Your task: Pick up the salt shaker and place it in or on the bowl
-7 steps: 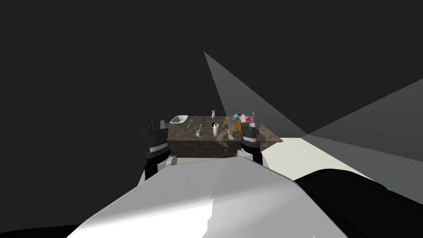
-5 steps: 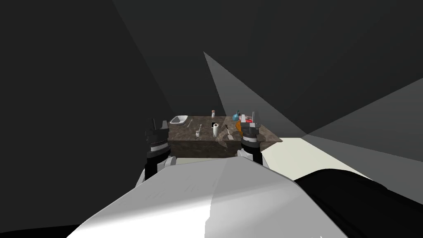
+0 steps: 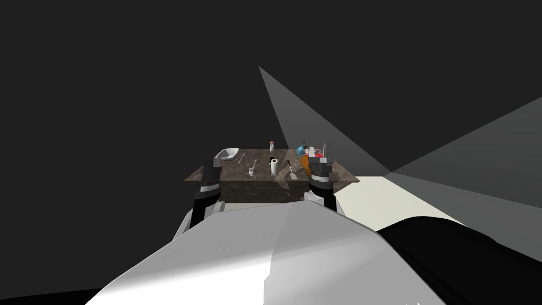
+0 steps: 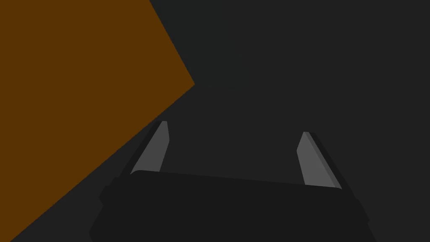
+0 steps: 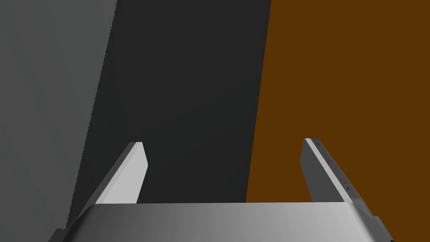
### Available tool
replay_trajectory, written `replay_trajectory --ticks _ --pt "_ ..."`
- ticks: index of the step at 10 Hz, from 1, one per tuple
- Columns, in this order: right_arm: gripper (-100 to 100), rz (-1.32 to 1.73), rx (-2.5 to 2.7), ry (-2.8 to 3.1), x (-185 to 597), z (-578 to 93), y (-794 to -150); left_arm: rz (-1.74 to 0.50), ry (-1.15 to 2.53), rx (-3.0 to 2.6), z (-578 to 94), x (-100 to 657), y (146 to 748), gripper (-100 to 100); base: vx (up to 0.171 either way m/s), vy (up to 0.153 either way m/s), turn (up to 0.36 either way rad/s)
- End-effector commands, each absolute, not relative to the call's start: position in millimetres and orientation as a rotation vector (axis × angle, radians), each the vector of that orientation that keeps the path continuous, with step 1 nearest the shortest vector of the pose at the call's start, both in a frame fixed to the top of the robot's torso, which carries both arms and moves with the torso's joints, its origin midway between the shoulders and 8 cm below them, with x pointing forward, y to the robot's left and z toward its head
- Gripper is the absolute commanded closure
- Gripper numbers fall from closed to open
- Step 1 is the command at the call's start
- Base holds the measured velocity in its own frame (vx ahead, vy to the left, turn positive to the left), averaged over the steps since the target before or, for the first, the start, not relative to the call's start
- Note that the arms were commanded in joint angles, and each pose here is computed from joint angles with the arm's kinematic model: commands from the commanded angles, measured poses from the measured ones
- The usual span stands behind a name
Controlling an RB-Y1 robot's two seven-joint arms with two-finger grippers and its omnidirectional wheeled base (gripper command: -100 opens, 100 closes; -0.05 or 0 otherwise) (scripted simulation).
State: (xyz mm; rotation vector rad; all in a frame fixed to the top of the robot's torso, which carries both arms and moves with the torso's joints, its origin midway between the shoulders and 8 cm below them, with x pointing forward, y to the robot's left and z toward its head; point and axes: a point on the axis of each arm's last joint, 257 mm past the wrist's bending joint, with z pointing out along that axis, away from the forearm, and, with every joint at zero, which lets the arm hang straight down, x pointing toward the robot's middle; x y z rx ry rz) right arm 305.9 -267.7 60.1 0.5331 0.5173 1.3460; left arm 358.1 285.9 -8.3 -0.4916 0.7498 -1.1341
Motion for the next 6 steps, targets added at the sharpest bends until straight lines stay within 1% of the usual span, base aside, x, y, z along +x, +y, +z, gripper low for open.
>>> replay_trajectory --ticks 1,6 --pt "0 1.346 0.533 0.517 305.9 60.1 -267.7 -1.088 0.799 -0.483 -22.6 365.3 286.1 -100 0.005 -0.053 -0.010" --pt "0 1.346 0.533 0.517 305.9 60.1 -267.7 -0.950 0.938 -0.458 -70.2 387.8 287.8 -100 0.006 -0.043 -0.011"
